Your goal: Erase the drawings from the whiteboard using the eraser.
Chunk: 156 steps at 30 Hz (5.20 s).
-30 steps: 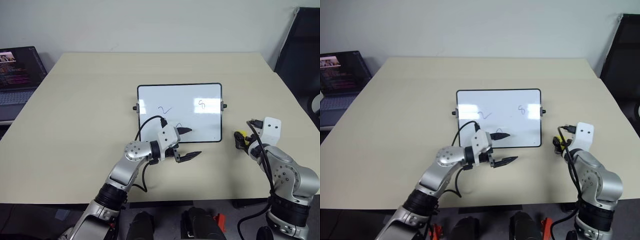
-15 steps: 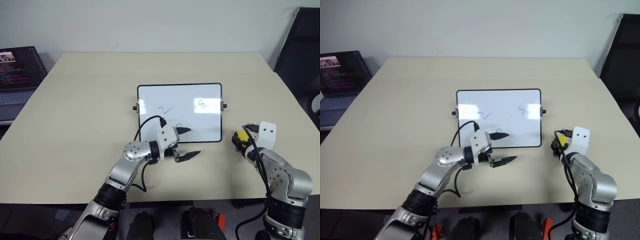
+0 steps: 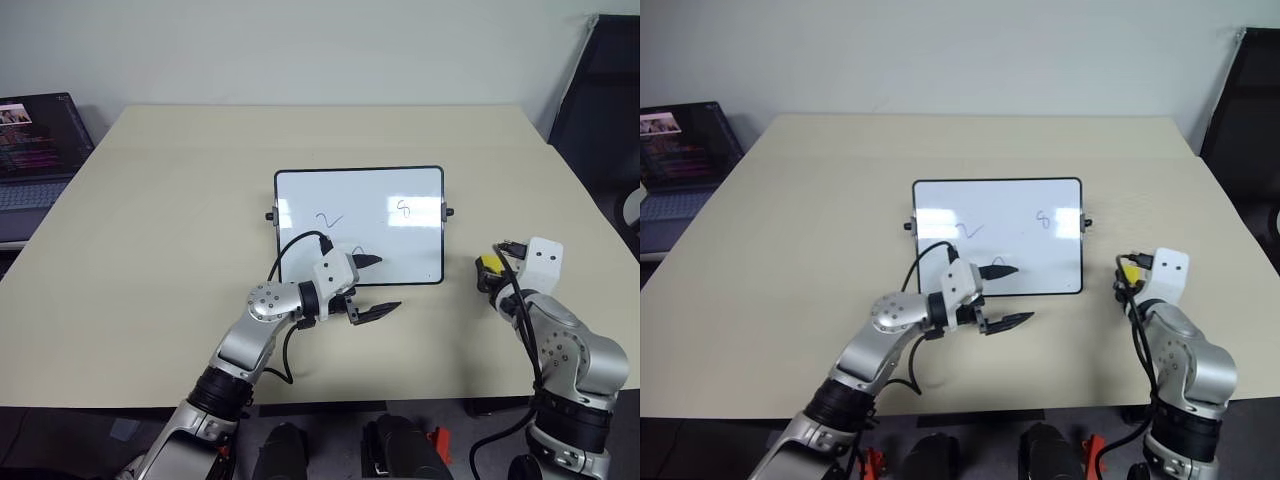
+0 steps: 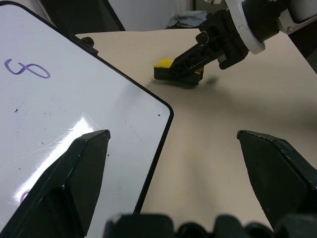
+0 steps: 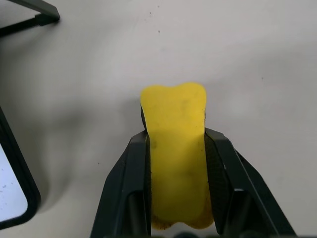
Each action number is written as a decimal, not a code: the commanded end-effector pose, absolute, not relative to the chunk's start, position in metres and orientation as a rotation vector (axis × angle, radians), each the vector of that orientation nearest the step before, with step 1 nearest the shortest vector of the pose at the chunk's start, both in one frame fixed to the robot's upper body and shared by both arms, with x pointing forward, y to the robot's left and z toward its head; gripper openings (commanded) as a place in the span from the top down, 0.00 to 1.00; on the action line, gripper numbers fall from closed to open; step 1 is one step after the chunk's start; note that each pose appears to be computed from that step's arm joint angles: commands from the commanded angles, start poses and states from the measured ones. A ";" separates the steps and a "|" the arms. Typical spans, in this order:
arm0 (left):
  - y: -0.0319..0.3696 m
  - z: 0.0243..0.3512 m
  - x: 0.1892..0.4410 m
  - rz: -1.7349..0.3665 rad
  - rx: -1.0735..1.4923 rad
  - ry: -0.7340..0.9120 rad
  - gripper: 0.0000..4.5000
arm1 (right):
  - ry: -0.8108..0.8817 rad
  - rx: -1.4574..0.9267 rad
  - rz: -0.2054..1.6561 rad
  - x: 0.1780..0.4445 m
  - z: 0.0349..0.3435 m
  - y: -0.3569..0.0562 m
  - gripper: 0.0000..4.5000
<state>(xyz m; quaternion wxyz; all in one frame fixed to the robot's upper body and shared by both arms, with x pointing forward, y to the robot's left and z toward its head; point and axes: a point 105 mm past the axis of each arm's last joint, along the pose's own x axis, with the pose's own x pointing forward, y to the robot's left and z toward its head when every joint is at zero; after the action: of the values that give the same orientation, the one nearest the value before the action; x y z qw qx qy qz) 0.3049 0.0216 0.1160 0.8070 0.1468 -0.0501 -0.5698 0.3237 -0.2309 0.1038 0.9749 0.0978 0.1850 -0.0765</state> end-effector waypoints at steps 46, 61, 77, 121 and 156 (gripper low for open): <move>0.053 0.137 0.362 -0.794 0.455 -0.207 0.00 | -0.037 -0.168 0.267 0.390 0.166 -0.119 0.76; 0.053 0.137 0.361 -0.799 0.446 -0.207 0.00 | 0.081 -0.211 0.354 0.368 0.135 -0.116 0.76; 0.055 0.138 0.363 -0.795 0.451 -0.206 0.00 | 0.004 -0.239 0.317 0.398 0.161 -0.112 0.76; 0.087 0.107 0.302 -0.620 0.375 -0.113 0.00 | -0.129 -0.288 0.453 0.362 0.174 -0.101 0.76; 0.087 0.097 0.306 -0.660 0.390 -0.085 0.00 | -0.134 -0.441 0.734 0.350 0.142 -0.028 0.76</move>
<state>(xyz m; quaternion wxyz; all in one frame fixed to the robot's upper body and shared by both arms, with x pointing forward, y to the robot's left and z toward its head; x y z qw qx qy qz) 0.3055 0.0921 0.0822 0.9291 0.1915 -0.0126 -0.3162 0.3497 -0.0364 0.1287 0.9151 -0.2013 -0.0398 0.3471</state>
